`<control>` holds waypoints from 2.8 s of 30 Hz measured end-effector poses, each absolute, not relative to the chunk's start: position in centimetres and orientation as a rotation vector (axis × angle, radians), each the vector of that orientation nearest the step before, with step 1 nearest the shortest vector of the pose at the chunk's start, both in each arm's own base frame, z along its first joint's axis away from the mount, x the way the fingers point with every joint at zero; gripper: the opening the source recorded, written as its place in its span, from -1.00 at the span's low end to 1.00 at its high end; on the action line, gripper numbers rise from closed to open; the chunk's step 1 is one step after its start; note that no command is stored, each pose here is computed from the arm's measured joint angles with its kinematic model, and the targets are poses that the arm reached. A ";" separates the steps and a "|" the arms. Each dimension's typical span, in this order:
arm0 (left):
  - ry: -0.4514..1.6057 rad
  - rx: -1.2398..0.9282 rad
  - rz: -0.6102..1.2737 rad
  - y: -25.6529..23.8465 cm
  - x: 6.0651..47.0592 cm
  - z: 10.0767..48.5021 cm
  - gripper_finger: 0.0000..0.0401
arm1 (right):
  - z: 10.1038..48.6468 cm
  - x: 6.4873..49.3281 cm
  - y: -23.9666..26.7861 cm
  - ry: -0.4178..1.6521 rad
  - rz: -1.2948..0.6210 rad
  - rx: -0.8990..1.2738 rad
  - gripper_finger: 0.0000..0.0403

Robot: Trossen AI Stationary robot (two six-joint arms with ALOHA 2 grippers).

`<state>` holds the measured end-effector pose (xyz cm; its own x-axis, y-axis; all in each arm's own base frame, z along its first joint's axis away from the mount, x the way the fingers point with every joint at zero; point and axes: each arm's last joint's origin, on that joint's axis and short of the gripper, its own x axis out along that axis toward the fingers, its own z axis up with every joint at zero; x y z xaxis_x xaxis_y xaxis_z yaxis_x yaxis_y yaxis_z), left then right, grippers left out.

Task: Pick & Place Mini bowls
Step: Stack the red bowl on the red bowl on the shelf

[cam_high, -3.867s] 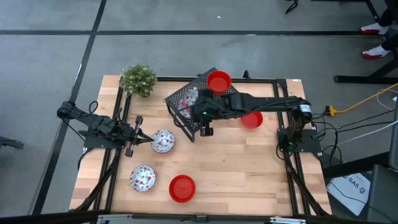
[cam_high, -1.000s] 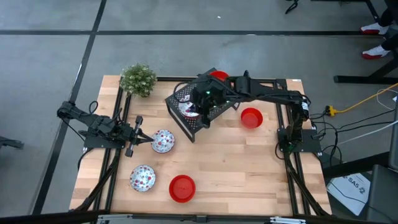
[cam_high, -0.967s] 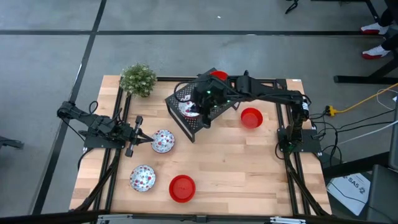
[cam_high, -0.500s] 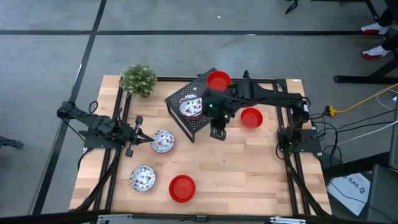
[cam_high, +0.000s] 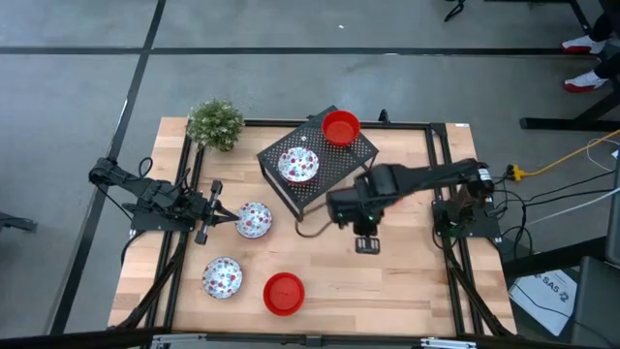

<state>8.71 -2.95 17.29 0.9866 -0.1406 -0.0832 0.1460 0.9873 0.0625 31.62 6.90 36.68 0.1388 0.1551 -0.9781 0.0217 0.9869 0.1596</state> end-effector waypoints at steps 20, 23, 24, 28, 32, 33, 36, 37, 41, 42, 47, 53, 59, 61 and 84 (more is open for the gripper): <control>0.079 0.069 -0.144 -3.0 8.7 17.3 -0.98 | 33.2 21.0 4.3 1.309 -0.590 0.246 -0.75; 0.079 0.069 -0.144 -3.0 8.7 17.3 -0.98 | 31.6 20.6 4.2 1.314 -0.644 0.280 -0.75; 0.079 0.069 -0.144 -3.0 8.7 17.3 -0.98 | 31.0 20.7 4.2 1.311 -0.661 0.284 -0.75; 0.079 0.069 -0.144 -3.0 8.7 17.3 -0.98 | 29.0 20.9 4.1 1.283 -0.708 0.277 -0.75; 0.079 0.069 -0.144 -3.0 8.7 17.3 -0.98 | 27.4 21.4 4.2 1.250 -0.688 0.295 -0.73; 0.079 0.069 -0.144 -3.0 8.7 17.3 -0.98 | 27.2 21.5 4.2 1.244 -0.685 0.298 -0.70; 0.079 0.069 -0.144 -3.0 8.7 17.3 -0.98 | 26.4 21.7 4.3 1.229 -0.678 0.306 -0.58; 0.079 0.069 -0.144 -3.0 8.7 17.3 -0.98 | 26.3 21.7 4.3 1.230 -0.679 0.306 -0.53; 0.079 0.069 -0.144 -3.0 8.7 17.3 -0.98 | 25.6 21.4 4.2 1.251 -0.688 0.294 -0.27; 0.079 0.069 -0.144 -3.0 8.7 17.3 -0.98 | 25.5 21.4 4.2 1.255 -0.689 0.290 -0.21; 0.079 0.069 -0.144 -3.0 8.7 17.3 -0.98 | 24.7 21.4 4.0 1.222 -0.714 0.242 -0.03; 0.079 0.069 -0.144 -3.0 8.7 17.3 -0.98 | 22.8 21.3 3.7 1.201 -0.728 0.222 0.00; 0.079 0.069 -0.144 -3.0 8.7 17.3 -0.98 | 20.7 20.9 2.9 1.220 -0.741 0.213 -0.04; 0.079 0.069 -0.144 -3.0 8.7 17.3 -0.98 | 20.2 20.8 2.5 1.227 -0.748 0.211 -0.06; 0.079 0.069 -0.144 -3.0 8.7 17.3 -0.98 | 18.1 21.6 -1.2 1.162 -0.762 0.290 -0.17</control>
<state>8.71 -2.96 17.28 0.9865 -0.1408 -0.0832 0.1461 0.9873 0.0625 21.56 -1.24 18.13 0.1856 -0.3890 -0.9023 0.6727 0.7197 -0.1718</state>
